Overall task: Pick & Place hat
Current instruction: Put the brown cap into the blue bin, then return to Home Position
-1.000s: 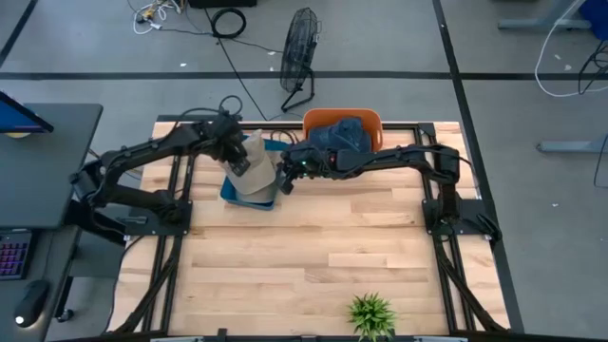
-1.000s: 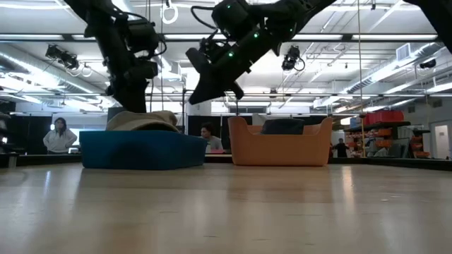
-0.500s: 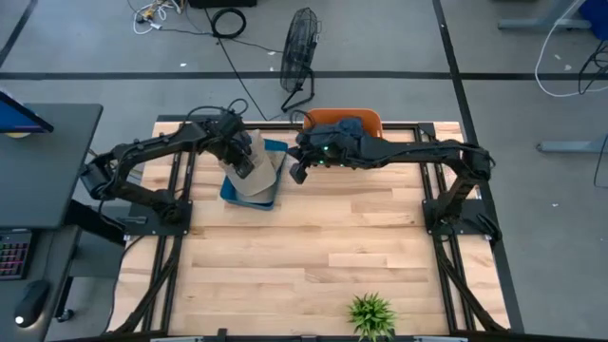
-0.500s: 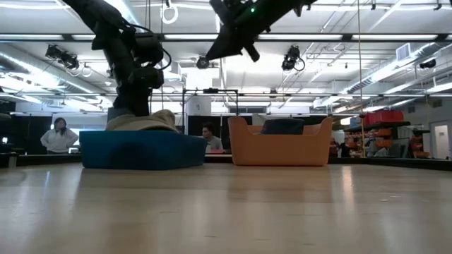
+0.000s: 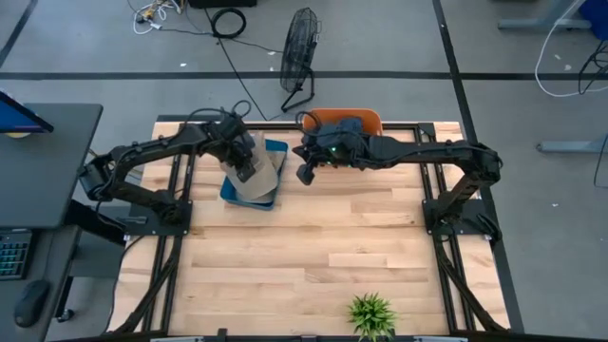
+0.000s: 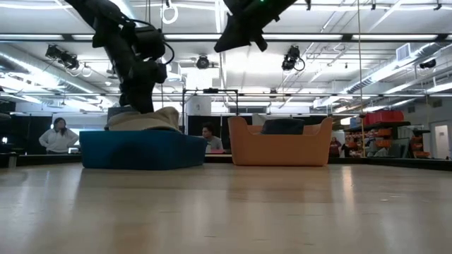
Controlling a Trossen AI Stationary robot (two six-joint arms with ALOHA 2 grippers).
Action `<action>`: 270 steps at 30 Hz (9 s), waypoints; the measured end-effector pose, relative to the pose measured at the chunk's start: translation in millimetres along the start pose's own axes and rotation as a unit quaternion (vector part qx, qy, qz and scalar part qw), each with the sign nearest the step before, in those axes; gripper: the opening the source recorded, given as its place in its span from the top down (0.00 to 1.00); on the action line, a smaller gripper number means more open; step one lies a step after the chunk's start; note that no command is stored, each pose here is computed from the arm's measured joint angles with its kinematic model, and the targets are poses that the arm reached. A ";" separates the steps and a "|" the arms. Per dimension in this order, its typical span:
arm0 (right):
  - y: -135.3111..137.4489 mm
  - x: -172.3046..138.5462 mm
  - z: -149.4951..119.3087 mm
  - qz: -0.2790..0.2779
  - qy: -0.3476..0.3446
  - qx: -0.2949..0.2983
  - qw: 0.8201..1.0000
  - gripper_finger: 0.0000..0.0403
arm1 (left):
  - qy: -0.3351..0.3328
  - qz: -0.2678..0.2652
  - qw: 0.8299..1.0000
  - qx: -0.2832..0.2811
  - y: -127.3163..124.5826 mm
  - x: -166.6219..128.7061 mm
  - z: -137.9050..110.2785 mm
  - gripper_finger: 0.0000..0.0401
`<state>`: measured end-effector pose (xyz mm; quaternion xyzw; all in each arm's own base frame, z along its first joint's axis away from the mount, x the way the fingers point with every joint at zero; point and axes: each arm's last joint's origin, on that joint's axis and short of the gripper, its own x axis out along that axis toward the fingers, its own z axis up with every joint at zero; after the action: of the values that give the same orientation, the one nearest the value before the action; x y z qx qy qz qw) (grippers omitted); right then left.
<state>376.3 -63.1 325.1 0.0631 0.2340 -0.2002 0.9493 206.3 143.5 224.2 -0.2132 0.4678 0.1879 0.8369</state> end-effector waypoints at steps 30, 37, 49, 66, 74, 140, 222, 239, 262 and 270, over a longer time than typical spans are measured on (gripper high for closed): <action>8.9 -2.5 -7.5 0.007 0.031 -0.016 0.999 1.00 | -0.012 0.067 0.995 -0.074 19.6 7.5 40.2 0.47; 8.6 -2.6 -9.0 0.006 0.038 -0.018 0.999 1.00 | 0.024 0.064 0.994 -0.081 19.7 27.9 38.2 0.64; 8.5 -2.6 -9.1 0.006 0.039 -0.018 0.999 1.00 | -0.026 -0.003 0.999 -0.024 -1.0 -9.9 37.7 0.97; 8.5 -2.5 -9.1 0.006 0.039 -0.018 0.999 1.00 | -0.035 -0.046 0.974 0.220 -33.8 -15.7 33.7 0.97; 8.4 -2.6 -9.3 0.005 0.040 -0.005 0.999 1.00 | 0.009 -0.020 0.970 0.241 -28.1 19.8 37.1 0.97; 8.3 -2.6 -9.6 0.005 0.042 -0.006 0.999 1.00 | -0.150 -0.048 0.982 0.106 -101.1 -169.2 -36.2 0.99; 8.3 -2.6 -9.6 0.005 0.042 -0.006 0.999 1.00 | -0.346 -0.151 0.926 0.028 -50.2 9.7 -174.7 0.95; 8.4 -2.5 -9.7 0.005 0.042 -0.006 0.999 1.00 | -0.346 -0.151 0.926 0.028 -50.2 9.7 -174.7 0.95; 8.4 -2.4 -9.7 0.005 0.042 -0.006 0.999 1.00 | -0.346 -0.151 0.926 0.028 -50.2 9.8 -174.8 0.95; 8.4 -2.5 -9.7 0.005 0.042 -0.006 0.999 1.00 | -0.346 -0.151 0.926 0.028 -50.2 9.9 -174.7 0.95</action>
<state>373.7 -52.5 317.9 0.0669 0.2744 -0.1912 0.9400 114.1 9.6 142.4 -0.1794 0.1167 0.1083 0.9708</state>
